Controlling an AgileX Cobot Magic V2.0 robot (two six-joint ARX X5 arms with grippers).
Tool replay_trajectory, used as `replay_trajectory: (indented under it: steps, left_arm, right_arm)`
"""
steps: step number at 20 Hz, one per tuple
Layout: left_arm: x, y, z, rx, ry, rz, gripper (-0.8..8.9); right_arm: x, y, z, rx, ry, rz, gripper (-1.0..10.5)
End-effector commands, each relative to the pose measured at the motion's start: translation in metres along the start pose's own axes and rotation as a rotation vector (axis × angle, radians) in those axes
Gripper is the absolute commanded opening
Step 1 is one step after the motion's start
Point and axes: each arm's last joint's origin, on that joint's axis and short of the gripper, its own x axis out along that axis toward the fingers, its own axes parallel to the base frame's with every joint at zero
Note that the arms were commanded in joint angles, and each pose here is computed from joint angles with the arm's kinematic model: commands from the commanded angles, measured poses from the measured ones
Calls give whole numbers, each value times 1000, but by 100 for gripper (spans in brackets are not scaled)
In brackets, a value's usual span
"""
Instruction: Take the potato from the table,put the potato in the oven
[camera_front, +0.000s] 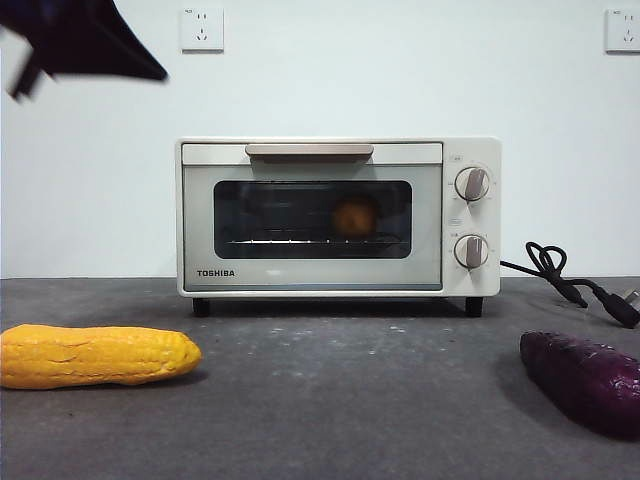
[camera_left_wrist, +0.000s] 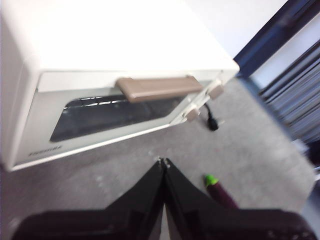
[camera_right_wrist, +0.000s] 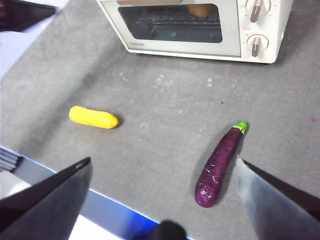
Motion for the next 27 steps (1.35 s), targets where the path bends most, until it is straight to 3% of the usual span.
replay_trajectory:
  steps: [1, 6, 10, 17, 18, 21, 22, 27]
  left_arm:
    - [-25, -24, -7, 124, 16, 65, -7]
    - [-66, -55, -22, 190, 21, 161, -7]
    - [-94, -74, -35, 213, 14, 175, -7]
    - [-126, -89, -56, 225, 21, 201, -8]
    - [-129, -90, -58, 223, 25, 202, -8]
    - [-132, -91, -61, 217, 38, 204, -8]
    - [-132, -91, -62, 215, 41, 204, -8]
    - [-132, -91, -62, 213, 44, 204, -4]
  right_arm:
    - [4, 0, 2, -46, 11, 5, 473]
    - [12, 2, 5, -81, 57, 64, 472]
    - [21, 2, 7, -100, 94, 95, 472]
    - [30, 2, 10, -95, 130, 90, 461]
    - [31, 2, 11, -95, 133, 89, 411]
    - [31, 2, 11, -96, 133, 90, 30]
    - [31, 2, 11, -103, 133, 89, -21]
    - [31, 2, 11, -107, 132, 84, -1]
